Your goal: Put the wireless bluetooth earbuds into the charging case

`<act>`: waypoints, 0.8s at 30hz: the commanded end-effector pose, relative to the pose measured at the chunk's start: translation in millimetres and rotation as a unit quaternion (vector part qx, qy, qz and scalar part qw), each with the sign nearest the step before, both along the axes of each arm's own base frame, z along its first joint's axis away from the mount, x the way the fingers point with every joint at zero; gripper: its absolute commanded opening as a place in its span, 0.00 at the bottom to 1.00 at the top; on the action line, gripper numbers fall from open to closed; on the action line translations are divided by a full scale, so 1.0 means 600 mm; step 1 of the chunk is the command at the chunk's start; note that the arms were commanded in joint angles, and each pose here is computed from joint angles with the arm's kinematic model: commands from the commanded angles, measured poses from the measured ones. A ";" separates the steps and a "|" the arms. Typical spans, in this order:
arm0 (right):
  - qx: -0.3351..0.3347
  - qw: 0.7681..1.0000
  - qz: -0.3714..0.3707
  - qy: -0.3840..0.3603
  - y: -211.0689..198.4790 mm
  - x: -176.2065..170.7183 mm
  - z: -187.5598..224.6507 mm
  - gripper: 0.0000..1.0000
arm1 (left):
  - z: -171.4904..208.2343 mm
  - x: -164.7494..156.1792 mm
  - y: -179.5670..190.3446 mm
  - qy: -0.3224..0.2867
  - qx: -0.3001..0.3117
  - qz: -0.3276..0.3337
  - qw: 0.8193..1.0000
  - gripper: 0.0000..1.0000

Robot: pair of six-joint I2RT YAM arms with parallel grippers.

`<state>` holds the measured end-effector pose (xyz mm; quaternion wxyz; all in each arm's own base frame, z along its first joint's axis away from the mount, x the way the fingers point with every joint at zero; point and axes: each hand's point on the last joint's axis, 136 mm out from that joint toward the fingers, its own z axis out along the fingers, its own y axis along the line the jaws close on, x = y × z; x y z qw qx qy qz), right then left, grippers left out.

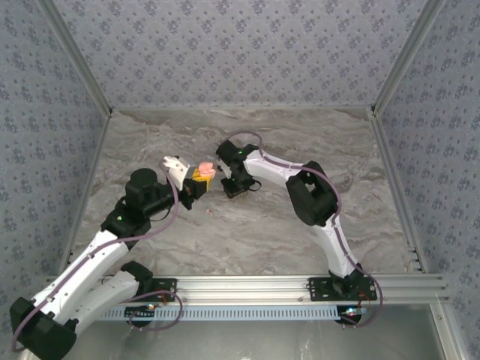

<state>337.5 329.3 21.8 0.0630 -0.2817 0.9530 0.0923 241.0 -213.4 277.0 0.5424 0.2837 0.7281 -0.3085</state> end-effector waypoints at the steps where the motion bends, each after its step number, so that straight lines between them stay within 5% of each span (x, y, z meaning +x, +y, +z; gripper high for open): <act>1: -0.042 0.998 -0.048 0.029 -0.075 -0.015 -0.015 0.23 | 0.020 0.000 -0.008 -0.014 -0.004 -0.016 1.000 0.17; 12: -0.056 0.991 -0.114 0.043 -0.180 -0.046 -0.024 0.24 | 0.007 0.010 -0.044 0.010 -0.006 -0.044 0.999 0.17; 17: -0.033 0.992 -0.113 0.038 -0.178 -0.043 -0.014 0.37 | 0.000 0.013 -0.059 0.019 -0.003 -0.053 0.998 0.17; 24: 0.009 0.996 -0.092 0.015 -0.152 -0.017 0.033 0.42 | -0.001 0.013 -0.067 0.022 0.001 -0.057 0.998 0.17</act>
